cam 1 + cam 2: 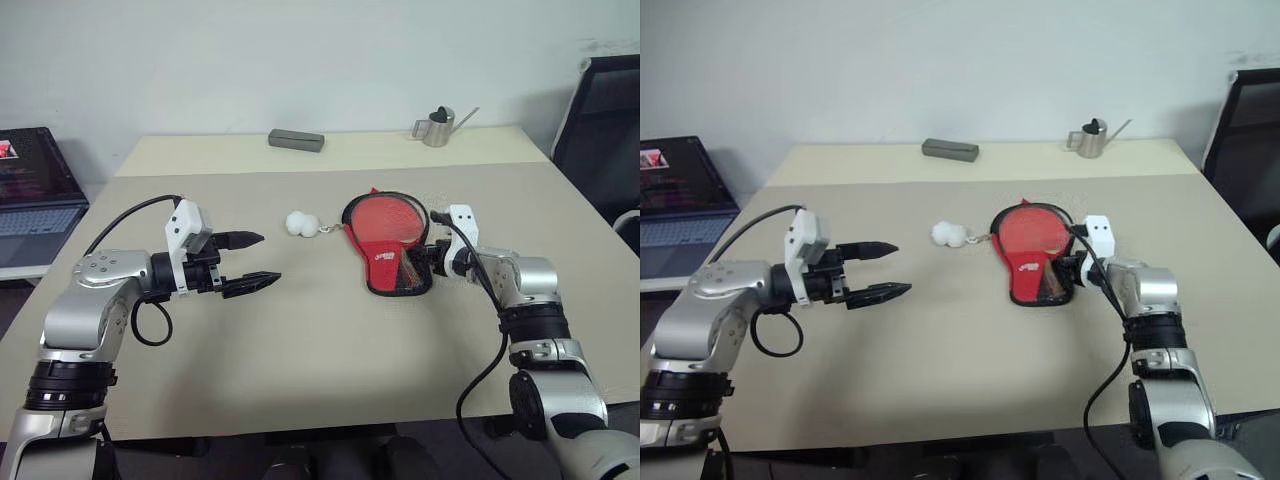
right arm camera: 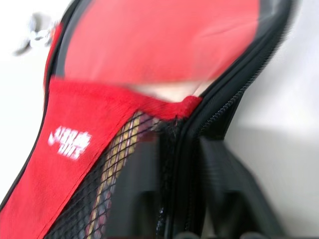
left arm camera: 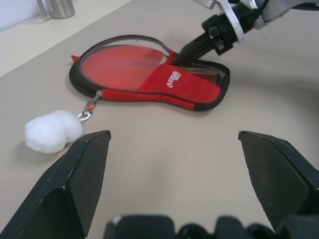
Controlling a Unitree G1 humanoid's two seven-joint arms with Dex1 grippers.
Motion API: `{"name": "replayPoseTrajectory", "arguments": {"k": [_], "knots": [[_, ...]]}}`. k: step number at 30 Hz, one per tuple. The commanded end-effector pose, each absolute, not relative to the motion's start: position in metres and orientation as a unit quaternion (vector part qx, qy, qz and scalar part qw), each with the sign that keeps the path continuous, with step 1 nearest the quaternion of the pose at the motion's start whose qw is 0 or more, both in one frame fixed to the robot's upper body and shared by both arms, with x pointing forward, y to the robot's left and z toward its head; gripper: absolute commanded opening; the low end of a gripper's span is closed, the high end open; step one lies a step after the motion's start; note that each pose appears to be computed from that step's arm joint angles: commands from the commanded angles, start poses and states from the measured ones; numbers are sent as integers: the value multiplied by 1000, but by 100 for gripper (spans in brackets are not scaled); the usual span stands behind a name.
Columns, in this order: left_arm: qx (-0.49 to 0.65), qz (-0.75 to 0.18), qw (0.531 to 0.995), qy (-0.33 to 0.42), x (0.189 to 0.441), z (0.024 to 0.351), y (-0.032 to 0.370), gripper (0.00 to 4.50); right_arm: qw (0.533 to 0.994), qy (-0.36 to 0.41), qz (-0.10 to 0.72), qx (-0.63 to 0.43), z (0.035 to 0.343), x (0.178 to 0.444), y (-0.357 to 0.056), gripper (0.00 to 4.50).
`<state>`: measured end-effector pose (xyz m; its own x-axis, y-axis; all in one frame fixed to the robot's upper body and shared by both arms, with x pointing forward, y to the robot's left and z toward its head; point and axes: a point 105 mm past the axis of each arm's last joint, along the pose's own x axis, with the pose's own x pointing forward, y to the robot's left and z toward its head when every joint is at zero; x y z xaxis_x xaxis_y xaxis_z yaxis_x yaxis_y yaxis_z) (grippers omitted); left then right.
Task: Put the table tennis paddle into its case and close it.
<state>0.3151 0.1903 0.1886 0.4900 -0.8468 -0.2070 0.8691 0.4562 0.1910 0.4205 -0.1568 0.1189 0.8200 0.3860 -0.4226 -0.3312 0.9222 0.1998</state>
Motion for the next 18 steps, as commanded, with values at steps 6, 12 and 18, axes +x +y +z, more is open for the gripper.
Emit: {"name": "replayPoseTrajectory", "arguments": {"k": [6,12,18], "knots": [[156,-505,849,14,313,203,190,450,969,189,154,39,140,436,-176,356],[157,-506,848,13,314,203,189,450,963,210,162,45,137,427,-181,356],[157,-508,847,10,316,203,186,450,946,255,186,72,121,416,-172,356]]}}
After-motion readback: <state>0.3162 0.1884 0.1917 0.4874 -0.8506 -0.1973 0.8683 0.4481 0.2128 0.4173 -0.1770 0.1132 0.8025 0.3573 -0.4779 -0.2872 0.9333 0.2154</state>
